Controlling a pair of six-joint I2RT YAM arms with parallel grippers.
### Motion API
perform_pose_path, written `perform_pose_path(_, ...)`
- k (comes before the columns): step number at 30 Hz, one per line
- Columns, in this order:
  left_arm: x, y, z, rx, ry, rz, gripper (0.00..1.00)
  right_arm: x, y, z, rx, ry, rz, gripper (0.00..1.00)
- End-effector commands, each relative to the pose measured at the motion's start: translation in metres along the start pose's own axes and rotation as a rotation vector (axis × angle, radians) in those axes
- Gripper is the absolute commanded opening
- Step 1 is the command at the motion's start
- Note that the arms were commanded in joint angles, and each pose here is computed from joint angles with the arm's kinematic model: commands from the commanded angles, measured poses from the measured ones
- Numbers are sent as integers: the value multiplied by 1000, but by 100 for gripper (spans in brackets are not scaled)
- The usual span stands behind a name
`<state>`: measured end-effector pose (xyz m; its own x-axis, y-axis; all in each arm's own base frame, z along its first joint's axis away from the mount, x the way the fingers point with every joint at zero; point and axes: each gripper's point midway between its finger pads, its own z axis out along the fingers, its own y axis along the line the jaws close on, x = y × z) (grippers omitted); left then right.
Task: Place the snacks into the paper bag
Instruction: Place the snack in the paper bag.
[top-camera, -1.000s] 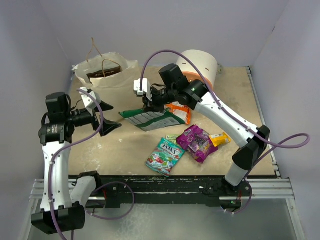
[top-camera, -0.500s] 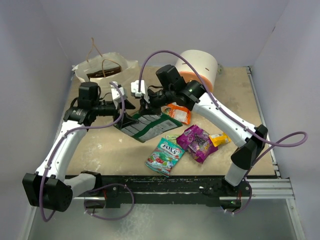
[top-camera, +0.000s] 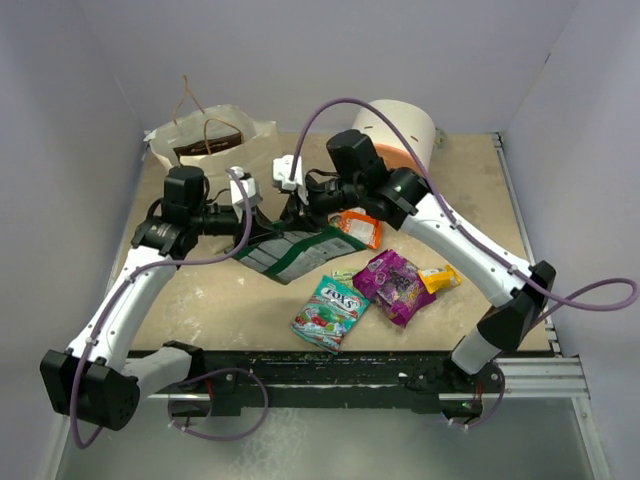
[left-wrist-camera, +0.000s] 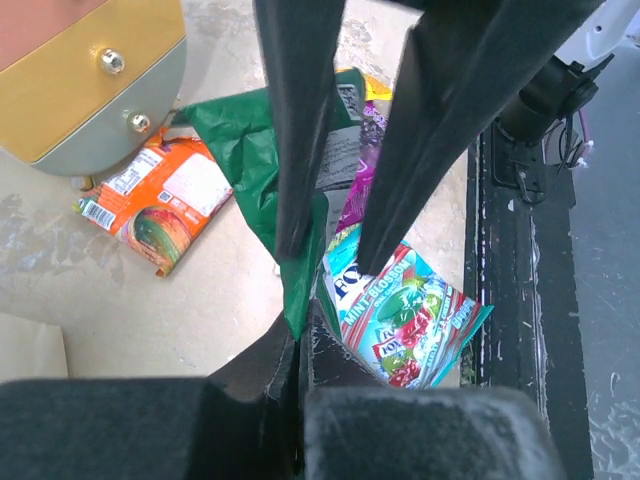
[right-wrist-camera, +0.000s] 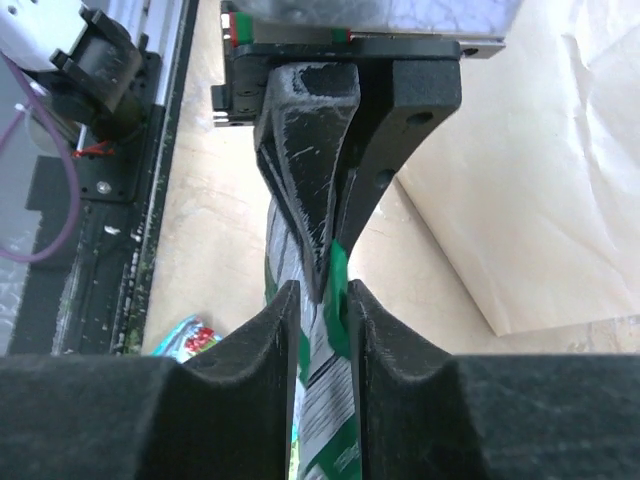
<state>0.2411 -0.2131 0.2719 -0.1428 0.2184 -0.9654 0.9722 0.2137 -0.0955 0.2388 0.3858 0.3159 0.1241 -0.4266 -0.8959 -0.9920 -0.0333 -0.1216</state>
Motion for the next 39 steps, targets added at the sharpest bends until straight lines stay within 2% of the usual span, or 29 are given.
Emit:
perform_pose_path(1, -16, -9, -13, -34, -22, 77, 0, -41, 13, -34, 35, -113, -64, 38)
perform_pose_path(3, -17, -12, -17, -48, -15, 98, 0, -42, 17, -41, 41, -118, -75, 60)
perform_pose_path(6, -19, -15, -24, -72, -3, 116, 0, -48, 18, -58, 64, -136, -88, 76)
perform_pose_path(8, -25, -21, -28, -75, -1, 131, 0, -47, 12, -73, 91, -153, -69, 82)
perform_pose_path(11, -35, -29, -35, -83, -11, 169, 0, -37, -1, -102, 126, -198, -21, 89)
perform_pose_path(15, -54, -29, -39, -103, -41, 197, 0, -5, 4, -105, 123, -181, 2, 100)
perform_pose_path(22, -81, -33, -41, -99, -101, 162, 0, 35, 3, -88, 98, -171, 68, 99)
perform_pose_path(24, -85, -35, -41, -94, -120, 136, 0, 36, 0, -84, 90, -177, 71, 94)
perform_pose_path(26, -87, -36, -40, -90, -135, 109, 0, 34, -4, -81, 86, -192, 91, 82)
perform_pose_path(30, -81, -40, -38, -70, -146, 78, 0, 28, -11, -76, 79, -209, 123, 49)
perform_pose_path(33, -76, -40, -37, -66, -146, 63, 0, 22, -12, -76, 67, -218, 129, 19)
perform_pose_path(35, -74, -41, -36, -54, -146, 60, 6, 20, -12, -77, 61, -219, 130, 2)
perform_pose_path(39, -72, -45, -35, -22, -140, 61, 30, 19, -8, -76, 37, -212, 121, 0)
